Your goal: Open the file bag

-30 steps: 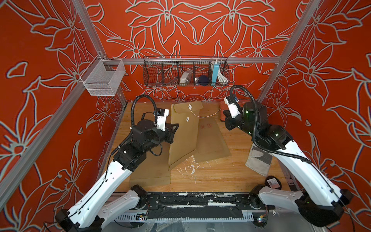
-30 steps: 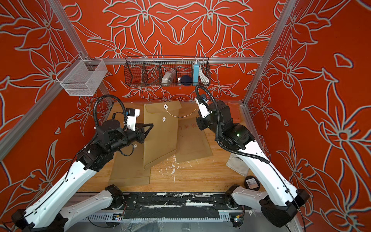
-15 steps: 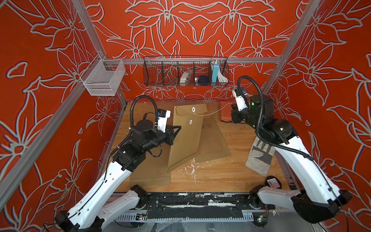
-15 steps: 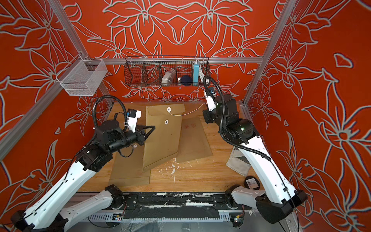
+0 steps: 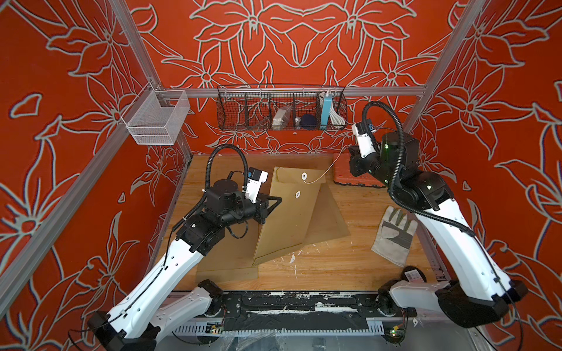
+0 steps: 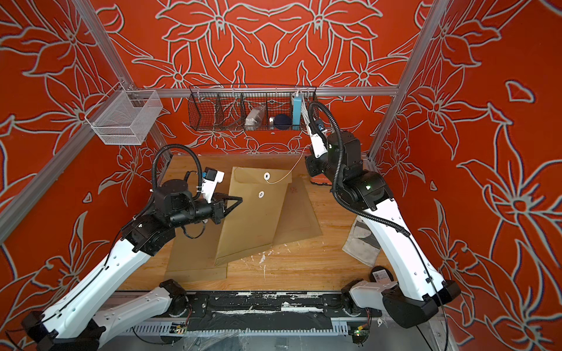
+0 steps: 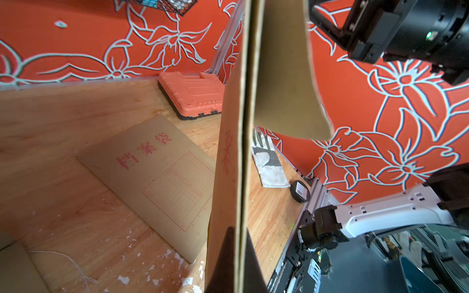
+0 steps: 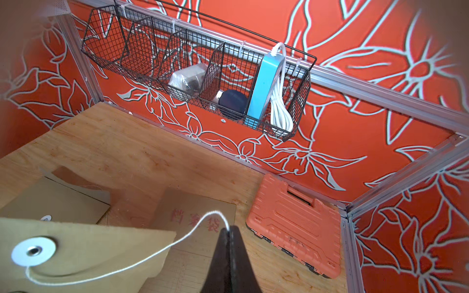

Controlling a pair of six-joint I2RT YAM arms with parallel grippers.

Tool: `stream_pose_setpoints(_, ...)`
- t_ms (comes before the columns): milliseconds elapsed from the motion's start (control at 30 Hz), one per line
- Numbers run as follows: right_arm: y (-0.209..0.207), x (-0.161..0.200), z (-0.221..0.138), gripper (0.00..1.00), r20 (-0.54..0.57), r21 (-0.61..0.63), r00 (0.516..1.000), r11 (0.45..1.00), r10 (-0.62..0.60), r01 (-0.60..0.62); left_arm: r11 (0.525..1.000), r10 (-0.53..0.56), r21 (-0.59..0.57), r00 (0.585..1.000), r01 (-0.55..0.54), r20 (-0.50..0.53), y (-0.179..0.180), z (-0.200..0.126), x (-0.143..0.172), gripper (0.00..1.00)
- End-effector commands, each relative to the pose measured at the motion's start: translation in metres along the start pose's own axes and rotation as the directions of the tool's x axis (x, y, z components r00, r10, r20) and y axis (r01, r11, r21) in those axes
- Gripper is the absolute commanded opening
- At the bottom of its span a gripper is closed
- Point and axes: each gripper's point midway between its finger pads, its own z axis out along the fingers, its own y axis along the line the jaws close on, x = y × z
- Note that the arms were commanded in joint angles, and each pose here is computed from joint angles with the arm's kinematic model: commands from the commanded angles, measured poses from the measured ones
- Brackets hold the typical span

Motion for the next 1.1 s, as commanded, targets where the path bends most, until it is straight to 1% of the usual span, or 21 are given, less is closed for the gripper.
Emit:
stream_pose_setpoints(0, 0.003, -0.020, 0.001, 0.00, 0.049, -0.028, 0.999, 0.999, -0.021, 0.022, 0.996, 0.039, 0.082, 0.999, -0.041, 0.026, -0.019, -0.006, -0.012, 0.00)
stream_pose_setpoints(300, 0.037, -0.035, 0.017, 0.00, 0.076, -0.216, 0.997, 0.976, -0.009, 0.026, 0.991, 0.040, 0.130, 0.999, -0.041, 0.012, -0.028, -0.007, -0.009, 0.00)
stream_pose_setpoints(400, 0.049, -0.034, 0.023, 0.00, 0.077, -0.276, 0.997, 0.961, -0.001, 0.022, 0.988, 0.042, 0.148, 0.999, -0.043, 0.008, -0.030, -0.007, -0.009, 0.00)
stream_pose_setpoints(433, 0.050, -0.031, 0.028, 0.01, 0.065, -0.282, 0.998, 0.959, 0.005, 0.014, 0.987, 0.043, 0.153, 0.999, -0.044, 0.010, -0.031, -0.008, -0.009, 0.00)
stream_pose_setpoints(500, 0.048, -0.020, 0.041, 0.07, 0.016, -0.258, 0.999, 0.966, 0.028, -0.023, 0.985, 0.046, 0.165, 0.999, -0.048, 0.012, -0.033, -0.008, -0.008, 0.00)
stream_pose_setpoints(567, 0.043, -0.005, 0.054, 0.16, -0.054, -0.244, 0.996, 0.966, 0.072, -0.083, 0.983, 0.048, 0.176, 0.999, -0.051, 0.025, -0.036, -0.010, -0.011, 0.00)
stream_pose_setpoints(633, 0.038, 0.010, 0.065, 0.26, -0.121, -0.247, 0.984, 0.956, 0.134, -0.161, 0.980, 0.048, 0.190, 0.998, -0.053, 0.033, -0.038, -0.012, -0.013, 0.00)
stream_pose_setpoints(733, 0.029, 0.027, 0.074, 0.42, -0.189, -0.234, 0.957, 0.936, 0.222, -0.264, 0.976, 0.035, 0.212, 0.998, -0.043, 0.042, -0.039, -0.016, -0.017, 0.00)
stream_pose_setpoints(833, 0.021, 0.047, 0.081, 0.58, -0.271, -0.218, 0.914, 0.905, 0.303, -0.365, 0.967, 0.020, 0.253, 0.998, -0.034, 0.057, -0.043, -0.021, -0.022, 0.00)
stream_pose_setpoints(967, 0.011, 0.073, 0.089, 0.68, -0.359, -0.176, 0.848, 0.864, 0.389, -0.471, 0.954, 0.005, 0.300, 0.996, -0.031, 0.087, -0.046, -0.030, -0.031, 0.00)
stream_pose_setpoints(1067, 0.002, 0.089, 0.092, 0.78, -0.386, -0.157, 0.791, 0.812, 0.474, -0.563, 0.939, -0.019, 0.344, 0.993, -0.023, 0.119, -0.048, -0.038, -0.041, 0.00)
